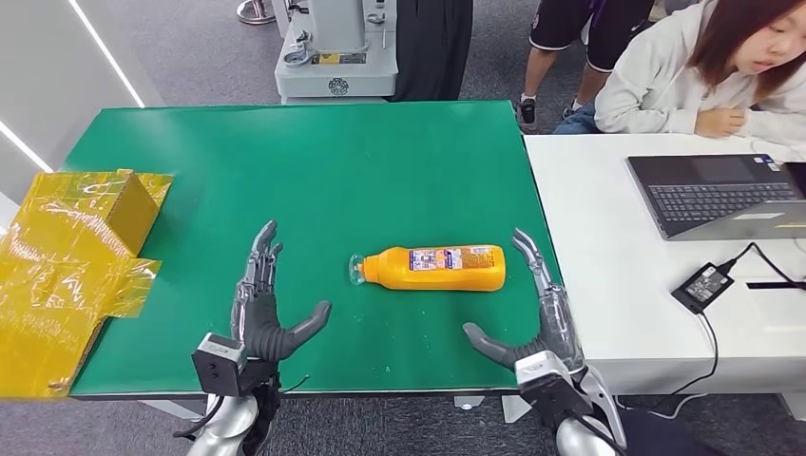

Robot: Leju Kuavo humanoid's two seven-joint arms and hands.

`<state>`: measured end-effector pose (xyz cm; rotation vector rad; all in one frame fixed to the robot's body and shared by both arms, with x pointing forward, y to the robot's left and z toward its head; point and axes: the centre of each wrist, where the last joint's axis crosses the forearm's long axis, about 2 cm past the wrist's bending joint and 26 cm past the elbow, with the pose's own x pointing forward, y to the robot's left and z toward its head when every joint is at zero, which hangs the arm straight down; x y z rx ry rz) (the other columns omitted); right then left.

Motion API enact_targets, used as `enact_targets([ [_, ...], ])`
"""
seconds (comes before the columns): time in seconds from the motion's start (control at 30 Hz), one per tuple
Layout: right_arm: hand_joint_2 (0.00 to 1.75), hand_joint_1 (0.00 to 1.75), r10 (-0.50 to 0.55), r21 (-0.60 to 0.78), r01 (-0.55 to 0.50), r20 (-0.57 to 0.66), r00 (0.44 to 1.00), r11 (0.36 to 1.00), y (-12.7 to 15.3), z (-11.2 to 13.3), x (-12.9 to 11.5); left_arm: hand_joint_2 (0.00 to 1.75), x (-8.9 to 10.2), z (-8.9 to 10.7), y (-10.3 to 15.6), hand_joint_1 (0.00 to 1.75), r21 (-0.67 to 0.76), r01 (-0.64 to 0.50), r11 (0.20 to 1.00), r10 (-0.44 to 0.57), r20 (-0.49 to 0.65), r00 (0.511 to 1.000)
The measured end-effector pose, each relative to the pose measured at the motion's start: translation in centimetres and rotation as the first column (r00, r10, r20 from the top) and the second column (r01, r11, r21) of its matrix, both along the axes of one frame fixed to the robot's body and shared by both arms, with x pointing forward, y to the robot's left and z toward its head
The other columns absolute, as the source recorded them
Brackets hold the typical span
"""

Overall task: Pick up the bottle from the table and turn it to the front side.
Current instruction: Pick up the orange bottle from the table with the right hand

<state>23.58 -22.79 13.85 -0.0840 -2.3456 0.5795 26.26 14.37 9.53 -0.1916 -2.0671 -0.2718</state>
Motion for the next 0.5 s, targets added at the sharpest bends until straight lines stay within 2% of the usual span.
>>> enact_targets([
  [0.27,1.75,0.0,-0.053,-0.087,0.05,-0.031,0.998,0.995,-0.4,-0.2,1.9,1.75,0.3,0.4,-0.8,0.0,-0.007,0.039,0.999,-0.039,0.009,0.999],
  [0.5,1.75,0.0,-0.081,-0.181,0.065,-0.082,0.993,0.981,-1.7,-1.1,5.7,1.75,1.3,0.2,-1.1,0.0,-0.017,0.077,0.997,-0.077,0.021,0.997],
])
